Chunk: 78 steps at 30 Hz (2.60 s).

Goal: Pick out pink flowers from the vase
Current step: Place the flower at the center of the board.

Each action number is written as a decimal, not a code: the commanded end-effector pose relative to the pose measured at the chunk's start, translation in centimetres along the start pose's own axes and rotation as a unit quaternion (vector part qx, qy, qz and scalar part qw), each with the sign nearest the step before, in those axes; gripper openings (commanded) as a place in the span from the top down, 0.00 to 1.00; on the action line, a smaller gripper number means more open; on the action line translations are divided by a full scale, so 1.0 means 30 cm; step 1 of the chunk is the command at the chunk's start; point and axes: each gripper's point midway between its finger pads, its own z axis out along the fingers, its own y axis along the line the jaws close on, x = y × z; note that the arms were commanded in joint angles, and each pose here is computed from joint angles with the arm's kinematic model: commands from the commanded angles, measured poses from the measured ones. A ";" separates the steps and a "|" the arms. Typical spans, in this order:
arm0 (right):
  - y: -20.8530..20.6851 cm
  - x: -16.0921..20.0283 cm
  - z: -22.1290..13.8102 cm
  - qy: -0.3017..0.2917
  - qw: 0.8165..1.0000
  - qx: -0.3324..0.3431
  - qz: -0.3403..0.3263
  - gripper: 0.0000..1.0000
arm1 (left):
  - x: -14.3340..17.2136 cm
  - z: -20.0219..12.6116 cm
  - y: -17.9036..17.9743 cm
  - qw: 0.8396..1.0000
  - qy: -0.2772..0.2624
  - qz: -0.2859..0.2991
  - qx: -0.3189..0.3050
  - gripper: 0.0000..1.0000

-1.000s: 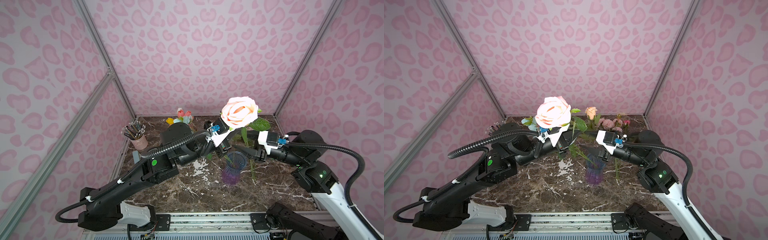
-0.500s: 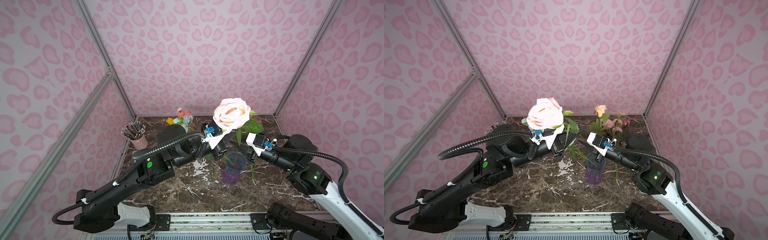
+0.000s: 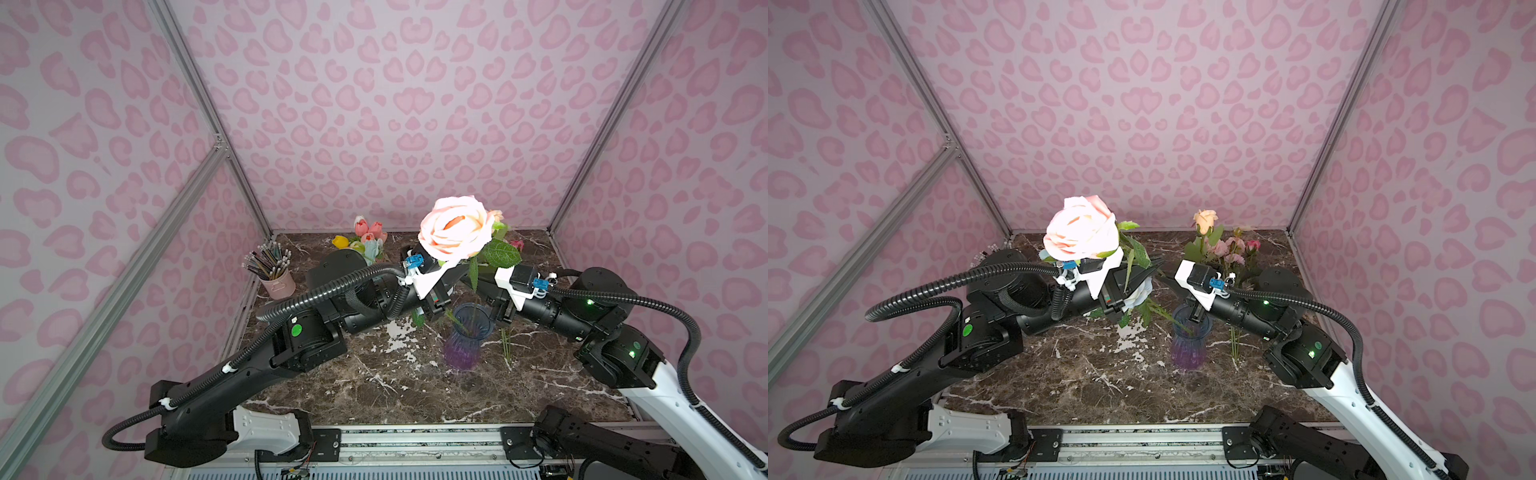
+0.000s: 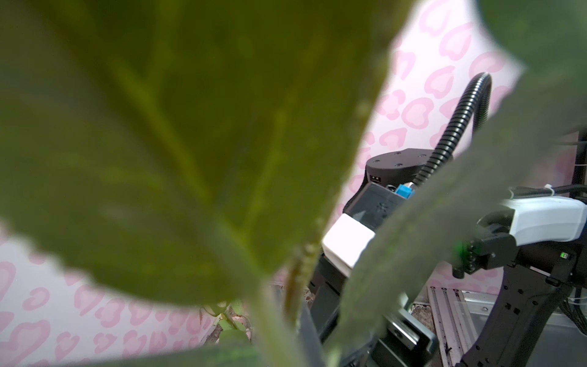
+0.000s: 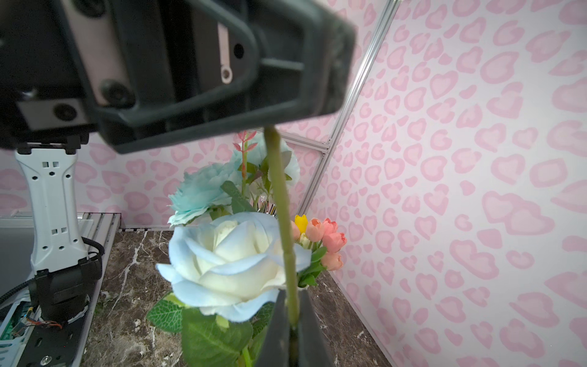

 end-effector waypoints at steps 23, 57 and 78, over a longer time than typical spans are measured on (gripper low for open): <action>-0.400 0.181 -0.355 0.122 0.854 0.437 0.254 1.00 | -0.158 -0.410 0.256 0.968 -0.049 0.106 -0.221 0.35; -0.485 1.493 -0.446 0.520 0.638 0.383 0.419 1.00 | 0.694 -0.838 0.230 0.918 0.179 0.007 -0.354 0.35; -0.515 1.590 -0.445 0.558 0.611 0.401 0.394 0.65 | 0.758 -0.829 0.203 0.924 0.165 0.019 -0.345 0.33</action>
